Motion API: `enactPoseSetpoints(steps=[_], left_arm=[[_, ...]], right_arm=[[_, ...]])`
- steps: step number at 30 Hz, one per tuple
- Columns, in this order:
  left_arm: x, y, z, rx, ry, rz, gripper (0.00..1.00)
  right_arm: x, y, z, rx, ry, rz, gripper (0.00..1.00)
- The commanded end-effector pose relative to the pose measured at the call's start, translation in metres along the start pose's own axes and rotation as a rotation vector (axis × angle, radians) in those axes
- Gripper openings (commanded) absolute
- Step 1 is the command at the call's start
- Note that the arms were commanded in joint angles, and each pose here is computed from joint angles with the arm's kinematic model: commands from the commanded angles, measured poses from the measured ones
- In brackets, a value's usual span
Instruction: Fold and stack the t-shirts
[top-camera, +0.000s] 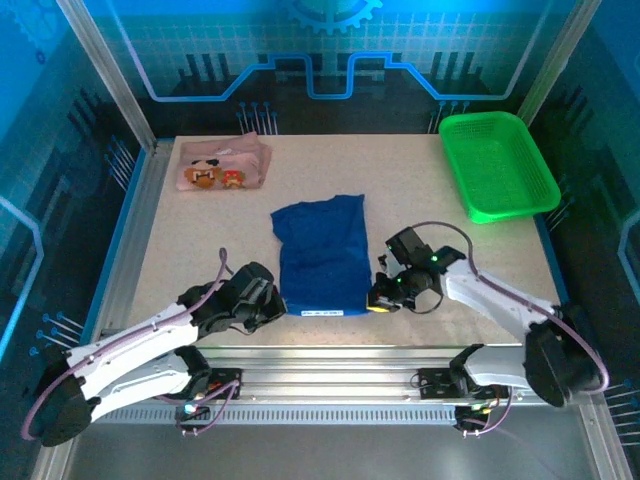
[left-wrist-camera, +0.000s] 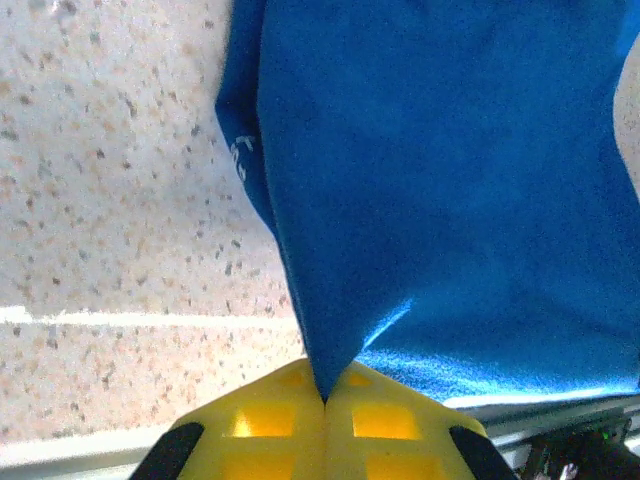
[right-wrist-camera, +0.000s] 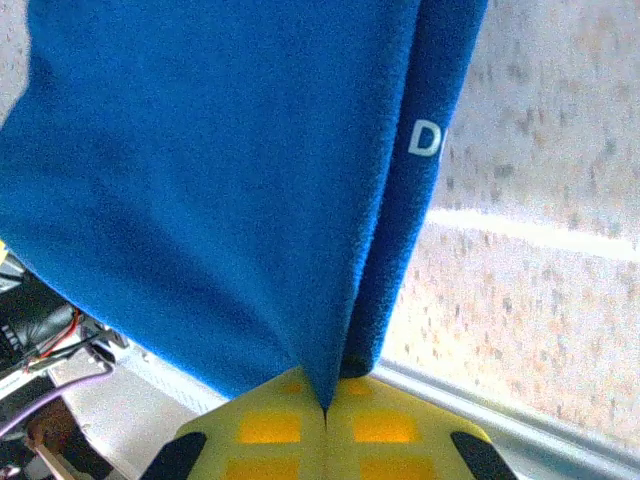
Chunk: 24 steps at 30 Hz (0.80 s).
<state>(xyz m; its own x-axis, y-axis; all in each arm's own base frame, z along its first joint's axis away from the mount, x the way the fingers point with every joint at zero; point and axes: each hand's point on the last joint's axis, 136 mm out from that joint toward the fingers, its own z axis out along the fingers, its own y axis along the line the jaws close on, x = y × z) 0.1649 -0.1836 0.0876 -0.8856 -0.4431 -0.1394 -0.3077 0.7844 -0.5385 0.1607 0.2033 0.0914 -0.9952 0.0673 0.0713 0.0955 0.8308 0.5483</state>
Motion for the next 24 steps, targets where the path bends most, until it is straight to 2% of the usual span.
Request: enactPoseSetpoints(steps=[1,8,15,21,24], left_arm=[[0.006,0.007,-0.010,-0.059,-0.016,-0.031,0.00],[0.010,-0.042,-0.049,0.040,-0.011,0.013,0.00],[-0.005,-0.075,-0.094,0.140,-0.073,0.030,0.00],[-0.009,-0.095,-0.100,0.180,-0.076,0.048,0.00],[-0.016,-0.093,-0.100,0.177,-0.078,0.020,0.00]], right_arm=[[0.022,-0.011,-0.012,0.049,0.003,0.072,0.00],[0.025,0.008,-0.057,0.046,-0.077,0.025,0.00],[0.014,0.040,-0.099,0.004,-0.170,-0.028,0.00],[0.003,0.058,-0.117,-0.015,-0.213,-0.059,0.00],[-0.005,0.061,-0.119,-0.016,-0.225,-0.066,0.00]])
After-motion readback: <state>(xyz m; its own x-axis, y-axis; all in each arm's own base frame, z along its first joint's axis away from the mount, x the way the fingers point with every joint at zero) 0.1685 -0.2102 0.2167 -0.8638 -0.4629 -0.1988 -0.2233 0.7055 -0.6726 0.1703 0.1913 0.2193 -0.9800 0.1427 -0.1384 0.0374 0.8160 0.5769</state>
